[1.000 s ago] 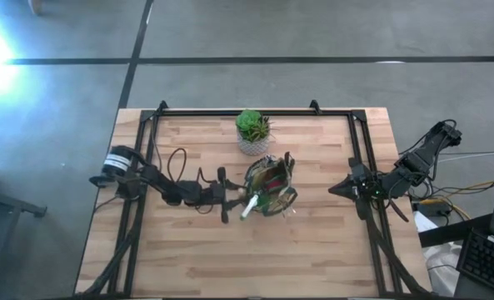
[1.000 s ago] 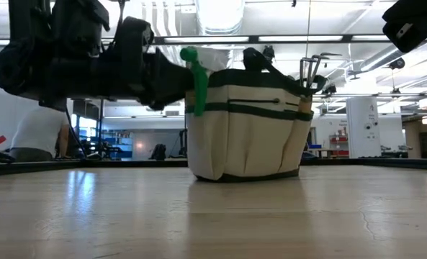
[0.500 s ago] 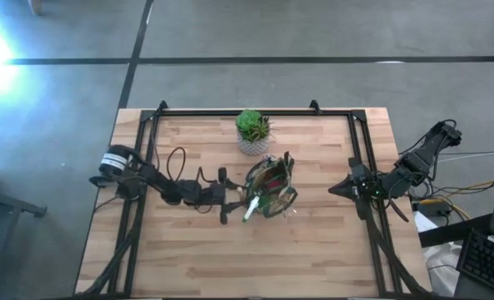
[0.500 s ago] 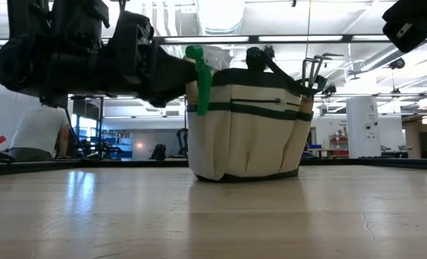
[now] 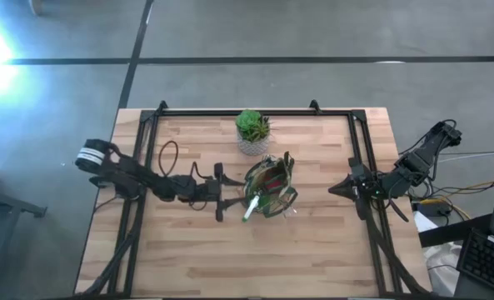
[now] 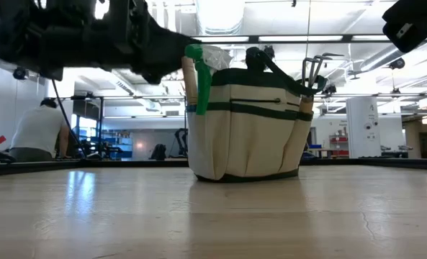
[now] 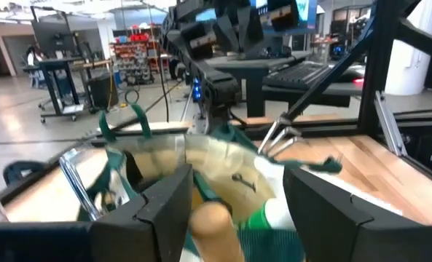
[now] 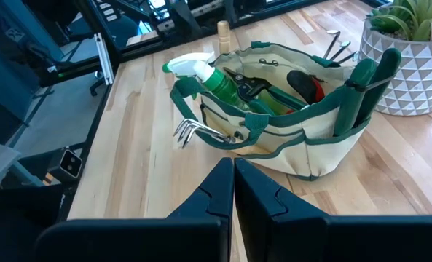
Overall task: Pick & Place Garden tools in Gardening bag
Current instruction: Put the brown trowel into the side pocket of the gardening bag, then return to Home Position
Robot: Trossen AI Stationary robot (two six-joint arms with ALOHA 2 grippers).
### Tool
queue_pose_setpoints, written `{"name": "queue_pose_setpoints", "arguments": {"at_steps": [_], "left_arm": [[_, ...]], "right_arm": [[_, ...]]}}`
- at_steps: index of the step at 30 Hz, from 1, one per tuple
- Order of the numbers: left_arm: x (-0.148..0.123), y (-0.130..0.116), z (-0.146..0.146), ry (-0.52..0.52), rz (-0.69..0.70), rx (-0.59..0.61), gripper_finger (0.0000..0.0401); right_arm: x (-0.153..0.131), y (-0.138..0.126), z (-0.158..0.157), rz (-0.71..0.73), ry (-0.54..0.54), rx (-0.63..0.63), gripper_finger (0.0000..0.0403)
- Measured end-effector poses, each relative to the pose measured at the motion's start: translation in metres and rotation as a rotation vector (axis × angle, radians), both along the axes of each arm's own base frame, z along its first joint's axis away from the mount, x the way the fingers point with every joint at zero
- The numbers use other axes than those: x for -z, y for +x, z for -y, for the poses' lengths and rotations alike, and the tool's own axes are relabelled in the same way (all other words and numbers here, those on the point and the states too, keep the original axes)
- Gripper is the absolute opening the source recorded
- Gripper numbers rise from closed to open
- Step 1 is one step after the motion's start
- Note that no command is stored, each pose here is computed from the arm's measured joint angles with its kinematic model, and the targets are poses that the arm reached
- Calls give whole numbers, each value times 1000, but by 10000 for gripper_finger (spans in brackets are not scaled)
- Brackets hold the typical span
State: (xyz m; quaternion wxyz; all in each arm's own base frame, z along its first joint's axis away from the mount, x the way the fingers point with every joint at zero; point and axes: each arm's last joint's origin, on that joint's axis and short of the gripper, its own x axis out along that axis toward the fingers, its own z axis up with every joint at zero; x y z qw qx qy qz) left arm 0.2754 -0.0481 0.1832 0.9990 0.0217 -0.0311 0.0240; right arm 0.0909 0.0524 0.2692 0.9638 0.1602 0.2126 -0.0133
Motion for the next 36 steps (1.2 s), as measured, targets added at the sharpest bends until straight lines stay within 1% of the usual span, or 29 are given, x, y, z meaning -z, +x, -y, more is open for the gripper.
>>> {"name": "queue_pose_setpoints", "arguments": {"at_steps": [7, 10, 16, 19, 21, 26, 29, 33, 36], "left_arm": [[-23, -13, -3, 49, -12, -3, 218], [-30, -19, -4, 59, -45, -3, 218], [-40, -35, -7, 78, -118, -5, 218], [-43, -46, -11, 90, -128, -16, 218], [-45, -54, -15, 84, -106, -29, 218], [-38, -82, -26, 38, -65, -61, 218], [-31, -97, -29, 11, -43, -58, 218], [-21, -113, -31, -4, -23, -58, 218], [-15, -121, -34, -8, -12, -103, 218]], "right_arm": [[0, 0, 0, 0, 0, 0, 8], [0, 0, 0, 0, 0, 0, 8], [0, 0, 0, 0, 0, 0, 8], [0, 0, 0, 0, -1, 0, 8], [0, 0, 0, 0, 0, 1, 8], [0, 0, 0, 0, 0, 1, 8], [0, 0, 0, 0, 0, 1, 8], [0, 0, 0, 0, 0, 0, 8], [0, 0, 0, 0, 0, 0, 8]]}}
